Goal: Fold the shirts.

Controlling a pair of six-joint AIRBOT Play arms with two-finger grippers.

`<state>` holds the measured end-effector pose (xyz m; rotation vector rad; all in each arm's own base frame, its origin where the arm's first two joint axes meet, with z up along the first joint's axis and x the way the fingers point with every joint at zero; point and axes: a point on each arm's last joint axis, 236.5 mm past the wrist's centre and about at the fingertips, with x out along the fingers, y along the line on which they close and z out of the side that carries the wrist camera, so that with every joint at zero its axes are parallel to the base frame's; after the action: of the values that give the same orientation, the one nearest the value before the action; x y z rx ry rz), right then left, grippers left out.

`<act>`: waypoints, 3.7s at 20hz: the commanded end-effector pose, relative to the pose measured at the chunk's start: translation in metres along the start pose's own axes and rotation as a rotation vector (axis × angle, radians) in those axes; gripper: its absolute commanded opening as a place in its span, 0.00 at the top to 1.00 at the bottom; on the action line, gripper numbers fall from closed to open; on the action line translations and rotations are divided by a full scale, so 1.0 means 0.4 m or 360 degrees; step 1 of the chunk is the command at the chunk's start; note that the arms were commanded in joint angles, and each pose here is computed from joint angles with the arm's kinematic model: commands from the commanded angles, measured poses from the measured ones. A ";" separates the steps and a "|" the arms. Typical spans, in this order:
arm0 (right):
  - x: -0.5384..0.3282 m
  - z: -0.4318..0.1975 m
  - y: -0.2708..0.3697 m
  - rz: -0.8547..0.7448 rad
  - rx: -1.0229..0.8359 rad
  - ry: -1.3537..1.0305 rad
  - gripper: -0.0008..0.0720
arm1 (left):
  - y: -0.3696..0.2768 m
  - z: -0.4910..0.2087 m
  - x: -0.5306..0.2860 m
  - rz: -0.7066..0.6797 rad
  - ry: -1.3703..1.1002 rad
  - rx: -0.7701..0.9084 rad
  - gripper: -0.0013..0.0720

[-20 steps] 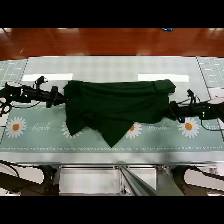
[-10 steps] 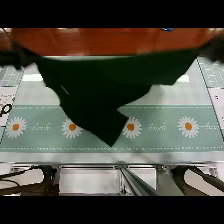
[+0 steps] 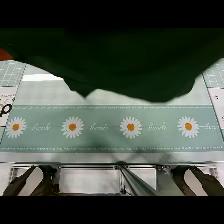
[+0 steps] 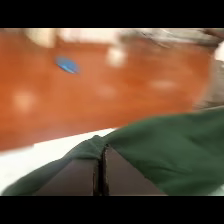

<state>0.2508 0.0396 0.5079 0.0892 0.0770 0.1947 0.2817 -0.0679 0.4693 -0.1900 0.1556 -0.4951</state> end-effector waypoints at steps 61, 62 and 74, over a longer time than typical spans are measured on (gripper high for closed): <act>0.571 -1.300 -0.316 0.0015 0.1044 0.2066 0.42 | 0.528 -1.210 0.380 0.0357 0.2201 -0.0955 0.28; 0.543 -1.262 -0.341 -0.0004 0.1050 0.2054 0.42 | 0.530 -1.182 0.354 0.0365 0.2209 -0.0960 0.28; 0.113 -1.316 -0.237 -0.0188 0.1375 0.1570 0.41 | 0.418 -1.323 -0.102 0.0668 0.1657 -0.1757 0.28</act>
<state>0.2956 -0.0363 -0.0135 0.7702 1.2438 0.0119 0.2562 0.0428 -0.0559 -0.7534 1.5491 0.0058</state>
